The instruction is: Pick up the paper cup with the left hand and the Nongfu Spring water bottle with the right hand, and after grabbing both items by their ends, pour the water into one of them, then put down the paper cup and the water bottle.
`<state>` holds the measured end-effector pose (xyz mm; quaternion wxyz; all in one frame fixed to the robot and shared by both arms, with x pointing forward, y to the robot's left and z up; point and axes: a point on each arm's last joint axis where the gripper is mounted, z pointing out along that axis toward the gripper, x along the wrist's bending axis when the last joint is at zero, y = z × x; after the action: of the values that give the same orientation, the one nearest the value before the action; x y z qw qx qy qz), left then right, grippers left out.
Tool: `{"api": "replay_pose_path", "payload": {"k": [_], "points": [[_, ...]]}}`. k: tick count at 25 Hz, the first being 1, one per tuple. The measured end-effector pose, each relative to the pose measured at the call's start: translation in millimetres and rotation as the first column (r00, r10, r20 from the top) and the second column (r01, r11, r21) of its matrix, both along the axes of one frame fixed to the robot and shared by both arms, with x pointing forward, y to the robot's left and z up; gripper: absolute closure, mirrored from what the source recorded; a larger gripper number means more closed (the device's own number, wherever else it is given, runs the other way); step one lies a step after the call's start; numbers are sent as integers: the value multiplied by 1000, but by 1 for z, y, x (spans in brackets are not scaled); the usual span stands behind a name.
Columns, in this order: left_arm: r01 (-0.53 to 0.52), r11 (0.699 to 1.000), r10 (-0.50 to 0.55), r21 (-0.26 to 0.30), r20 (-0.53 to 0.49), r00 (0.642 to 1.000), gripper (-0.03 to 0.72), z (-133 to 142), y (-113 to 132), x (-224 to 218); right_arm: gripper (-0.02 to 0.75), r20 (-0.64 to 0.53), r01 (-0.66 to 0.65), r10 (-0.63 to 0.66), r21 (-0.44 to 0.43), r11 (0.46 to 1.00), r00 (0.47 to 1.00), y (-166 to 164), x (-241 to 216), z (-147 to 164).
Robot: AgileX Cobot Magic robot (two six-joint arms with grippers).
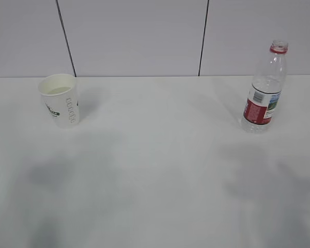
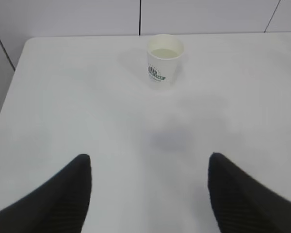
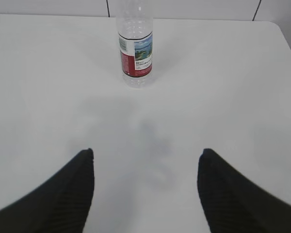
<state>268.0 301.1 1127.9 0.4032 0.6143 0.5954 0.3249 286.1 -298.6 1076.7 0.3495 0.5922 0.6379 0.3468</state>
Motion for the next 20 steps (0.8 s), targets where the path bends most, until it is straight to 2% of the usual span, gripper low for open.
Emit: {"api": "replay_pose_path", "payload": {"k": [7, 12, 20], "points": [[-3, 1000, 4, 6, -69, 998, 138, -8, 2, -12, 237, -29, 15, -16, -14, 1000, 999, -4, -28, -8], [-2, 1000, 4, 17, -164, 986, 138, -29, 2, -14, 237, -58, 25, -27, -22, 999, 998, -6, -43, -13], [2, 1000, 4, 23, -234, 972, 138, -59, 3, -19, 237, -108, 39, -44, -42, 998, 993, -9, -51, -25]]}}
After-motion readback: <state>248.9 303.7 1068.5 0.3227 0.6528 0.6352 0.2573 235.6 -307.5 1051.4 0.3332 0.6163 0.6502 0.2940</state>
